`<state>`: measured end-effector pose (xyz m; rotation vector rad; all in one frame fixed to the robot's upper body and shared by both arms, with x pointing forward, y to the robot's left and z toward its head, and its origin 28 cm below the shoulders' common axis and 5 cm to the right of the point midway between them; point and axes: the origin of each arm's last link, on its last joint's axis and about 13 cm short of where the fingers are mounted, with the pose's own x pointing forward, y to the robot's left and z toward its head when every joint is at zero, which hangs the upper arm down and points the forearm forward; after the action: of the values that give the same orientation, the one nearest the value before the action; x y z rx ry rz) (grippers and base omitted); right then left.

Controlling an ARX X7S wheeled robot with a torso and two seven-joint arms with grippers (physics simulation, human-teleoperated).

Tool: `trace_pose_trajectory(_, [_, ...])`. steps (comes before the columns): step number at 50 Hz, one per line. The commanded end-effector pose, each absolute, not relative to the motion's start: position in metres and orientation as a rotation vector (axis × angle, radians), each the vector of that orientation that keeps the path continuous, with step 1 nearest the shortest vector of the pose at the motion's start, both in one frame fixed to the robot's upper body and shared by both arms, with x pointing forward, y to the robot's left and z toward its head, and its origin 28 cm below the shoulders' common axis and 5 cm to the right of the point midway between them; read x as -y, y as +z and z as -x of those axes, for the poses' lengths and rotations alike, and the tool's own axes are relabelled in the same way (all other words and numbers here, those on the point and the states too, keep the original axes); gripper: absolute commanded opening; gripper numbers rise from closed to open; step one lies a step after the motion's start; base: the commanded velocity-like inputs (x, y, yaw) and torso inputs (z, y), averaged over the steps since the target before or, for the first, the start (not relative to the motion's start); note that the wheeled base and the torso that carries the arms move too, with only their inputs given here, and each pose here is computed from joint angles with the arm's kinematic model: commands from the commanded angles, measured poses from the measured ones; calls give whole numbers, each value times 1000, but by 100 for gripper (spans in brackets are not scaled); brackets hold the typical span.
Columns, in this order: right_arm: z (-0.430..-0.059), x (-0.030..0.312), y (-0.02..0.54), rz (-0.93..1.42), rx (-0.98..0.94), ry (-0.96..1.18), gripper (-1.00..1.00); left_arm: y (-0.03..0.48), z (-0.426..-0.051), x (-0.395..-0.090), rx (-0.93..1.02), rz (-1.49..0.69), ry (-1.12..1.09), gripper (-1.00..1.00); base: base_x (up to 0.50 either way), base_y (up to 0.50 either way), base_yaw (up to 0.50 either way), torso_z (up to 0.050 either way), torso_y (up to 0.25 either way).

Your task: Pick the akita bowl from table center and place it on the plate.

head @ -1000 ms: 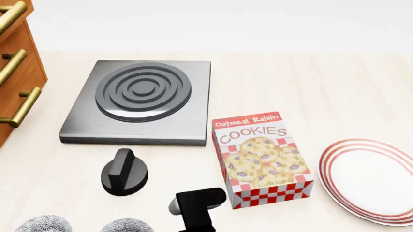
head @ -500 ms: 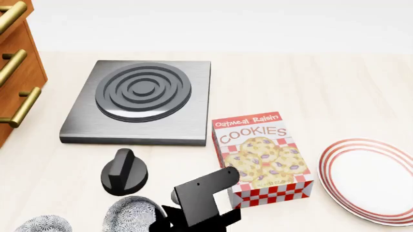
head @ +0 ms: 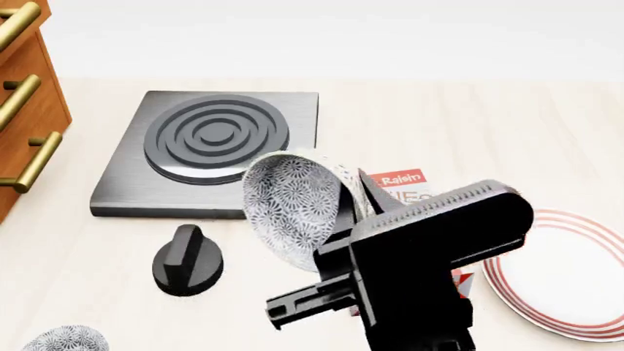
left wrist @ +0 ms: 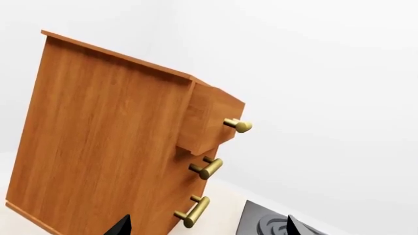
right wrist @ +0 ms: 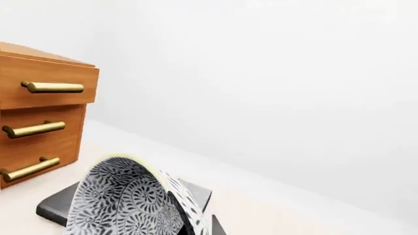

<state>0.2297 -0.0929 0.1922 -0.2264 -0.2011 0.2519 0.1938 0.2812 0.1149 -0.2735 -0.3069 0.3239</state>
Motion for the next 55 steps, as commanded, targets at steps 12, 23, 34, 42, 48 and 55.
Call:
trace_pose_trajectory(12, [-205,155,241,141,470,-165,-100,116,-191,-281,316,273,322,100,0,0,0,0,0])
trace_pose_trajectory(23, [-233,182,239,-99,260,-290,-100,117,-195,-281,316,272,319,100,0,0,0,0,0])
trace_pose_trajectory(34, [-250,195,233,-258,55,-262,-100,118,-196,-281,316,273,318,100,0,0,0,0,0])
trace_pose_trajectory(42, [-257,203,222,-364,-36,-233,-100,118,-195,-281,317,274,316,100,0,0,0,0,0])
trace_pose_trajectory(48, [-259,206,218,-368,-107,-293,-100,117,-195,-280,315,275,317,100,0,0,0,0,3])
trace_pose_trajectory(55, [-259,206,218,-368,-107,-293,-100,117,-195,-280,315,275,317,100,0,0,0,0,0])
